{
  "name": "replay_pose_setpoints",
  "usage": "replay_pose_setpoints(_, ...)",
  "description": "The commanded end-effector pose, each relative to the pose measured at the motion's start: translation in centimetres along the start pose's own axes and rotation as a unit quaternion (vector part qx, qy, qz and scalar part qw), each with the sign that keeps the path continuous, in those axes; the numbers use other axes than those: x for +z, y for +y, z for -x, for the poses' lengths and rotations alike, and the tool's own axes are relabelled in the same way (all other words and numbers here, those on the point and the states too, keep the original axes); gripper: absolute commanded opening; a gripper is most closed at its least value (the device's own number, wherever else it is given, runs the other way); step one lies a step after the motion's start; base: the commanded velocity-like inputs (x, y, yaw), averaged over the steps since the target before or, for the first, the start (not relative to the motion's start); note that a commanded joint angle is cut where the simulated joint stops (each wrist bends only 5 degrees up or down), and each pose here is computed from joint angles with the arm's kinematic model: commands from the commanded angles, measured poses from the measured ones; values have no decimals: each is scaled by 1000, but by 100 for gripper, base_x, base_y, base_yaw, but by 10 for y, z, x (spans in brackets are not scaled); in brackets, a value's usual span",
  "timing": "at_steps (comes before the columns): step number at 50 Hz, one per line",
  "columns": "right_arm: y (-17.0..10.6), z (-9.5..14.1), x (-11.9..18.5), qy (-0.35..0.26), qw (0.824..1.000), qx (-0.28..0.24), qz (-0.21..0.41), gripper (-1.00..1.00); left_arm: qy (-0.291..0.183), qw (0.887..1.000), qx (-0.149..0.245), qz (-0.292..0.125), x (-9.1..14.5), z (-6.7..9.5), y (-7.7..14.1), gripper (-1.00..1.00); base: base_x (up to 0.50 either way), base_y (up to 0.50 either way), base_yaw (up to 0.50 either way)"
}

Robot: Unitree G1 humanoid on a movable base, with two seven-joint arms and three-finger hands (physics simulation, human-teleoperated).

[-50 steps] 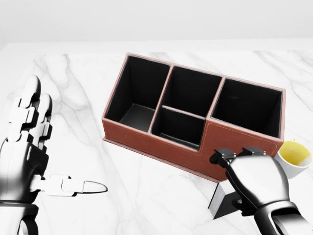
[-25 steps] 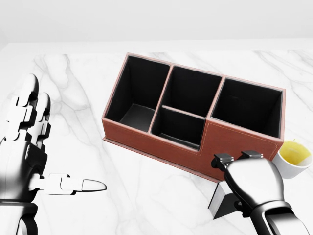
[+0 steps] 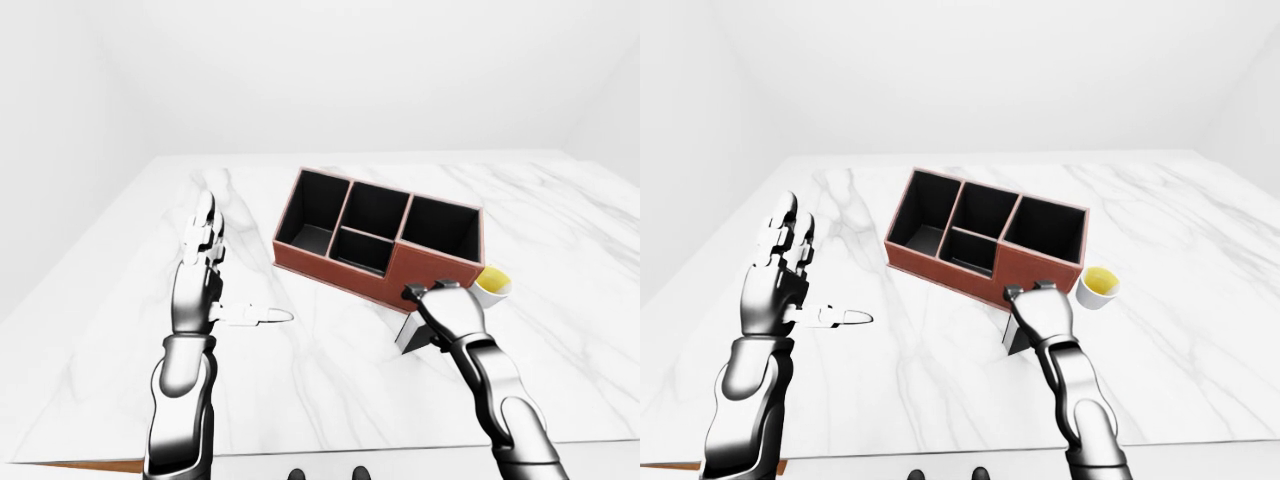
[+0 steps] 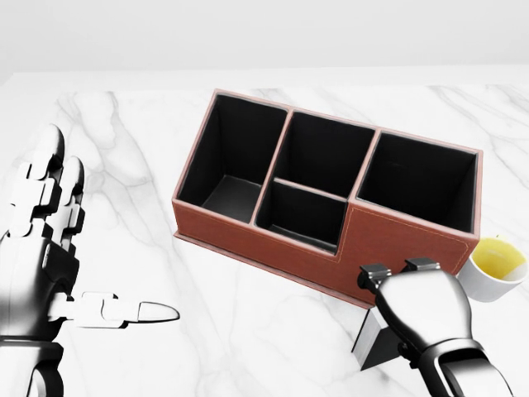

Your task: Pick up the book and place it in the right compartment of the caddy.

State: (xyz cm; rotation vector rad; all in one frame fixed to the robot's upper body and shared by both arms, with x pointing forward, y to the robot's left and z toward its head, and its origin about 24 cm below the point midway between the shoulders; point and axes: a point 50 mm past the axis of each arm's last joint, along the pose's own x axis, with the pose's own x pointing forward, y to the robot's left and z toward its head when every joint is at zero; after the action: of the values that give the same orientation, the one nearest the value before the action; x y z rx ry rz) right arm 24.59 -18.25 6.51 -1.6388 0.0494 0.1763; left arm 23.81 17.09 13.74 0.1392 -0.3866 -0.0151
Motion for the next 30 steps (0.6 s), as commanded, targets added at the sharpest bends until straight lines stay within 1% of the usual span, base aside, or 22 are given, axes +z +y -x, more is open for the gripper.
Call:
replay_pose_setpoints(1, 4, -4, 2, -3, 1000, 2, 11, 18, 2, 1000, 0, 0, -1, 0, 0, 100, 0, 0, 0)
replay_pose_setpoints(30, 17, -10, -3, 2, 999, 13, 34, 18, 7, 1000, 1, -1, -3, 0, 0, 100, 0, 0, 0)
